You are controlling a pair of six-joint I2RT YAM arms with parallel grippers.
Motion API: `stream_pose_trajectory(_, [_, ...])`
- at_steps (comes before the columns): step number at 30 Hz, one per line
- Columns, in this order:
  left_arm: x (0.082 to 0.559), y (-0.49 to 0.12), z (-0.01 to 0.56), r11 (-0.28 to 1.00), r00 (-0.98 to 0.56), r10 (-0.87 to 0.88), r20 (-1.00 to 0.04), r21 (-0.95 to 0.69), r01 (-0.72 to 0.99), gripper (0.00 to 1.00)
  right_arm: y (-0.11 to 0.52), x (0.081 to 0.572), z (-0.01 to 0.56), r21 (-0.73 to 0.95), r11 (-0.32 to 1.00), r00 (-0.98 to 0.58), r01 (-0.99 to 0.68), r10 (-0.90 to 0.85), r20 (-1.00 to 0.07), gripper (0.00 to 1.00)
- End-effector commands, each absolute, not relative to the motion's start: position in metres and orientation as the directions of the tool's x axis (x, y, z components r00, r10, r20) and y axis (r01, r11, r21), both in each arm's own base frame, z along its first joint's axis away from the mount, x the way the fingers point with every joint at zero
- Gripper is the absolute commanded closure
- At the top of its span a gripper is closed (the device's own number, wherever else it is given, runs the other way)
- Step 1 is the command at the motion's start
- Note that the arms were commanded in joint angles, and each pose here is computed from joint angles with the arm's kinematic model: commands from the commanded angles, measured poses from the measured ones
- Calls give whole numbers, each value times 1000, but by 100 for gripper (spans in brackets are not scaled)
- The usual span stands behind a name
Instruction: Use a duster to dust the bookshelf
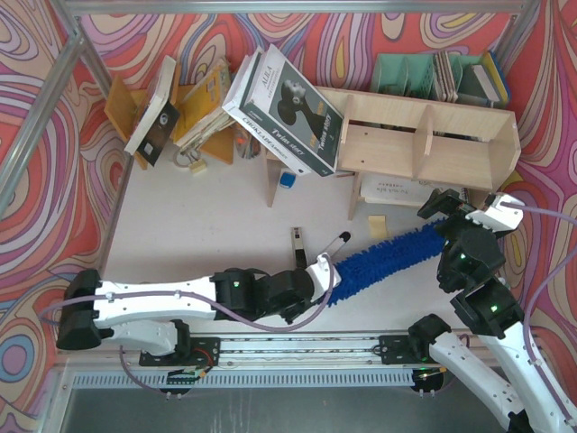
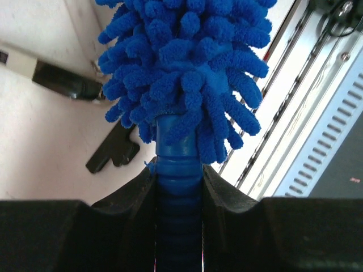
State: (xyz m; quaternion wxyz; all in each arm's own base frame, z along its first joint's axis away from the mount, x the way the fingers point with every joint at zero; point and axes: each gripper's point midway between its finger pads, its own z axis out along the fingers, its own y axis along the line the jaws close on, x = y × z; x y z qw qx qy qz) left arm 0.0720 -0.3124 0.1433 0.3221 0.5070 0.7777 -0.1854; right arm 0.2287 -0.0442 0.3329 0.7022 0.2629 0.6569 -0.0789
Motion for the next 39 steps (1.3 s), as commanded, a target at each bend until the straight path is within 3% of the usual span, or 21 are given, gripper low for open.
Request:
stream_pose_trajectory(1, [81,-362,181,356,-192,576,-795,32,934,100,-46,228,337,282,842,138,459,246,-959,1])
stream_pose_trajectory(12, [105,-412,190,285,-149,578,-802,28,958,100,-48,226,337,275,839,143,470,235,-962,1])
stream_pose_trajectory(20, [111,-418,147,290,-195,642,-741,-1,957,100,-48,227,336,276,840,144,468,235,-961,2])
stream_pose_trajectory(32, [124,-399,110,381,-242,686,-687,56,923,100,-47,228,333,275,839,136,470,239,-961,1])
stream_pose_trajectory(39, [140,-384,125,505,-277,597,-753,84,859,100,-47,227,333,276,838,136,471,240,-961,1])
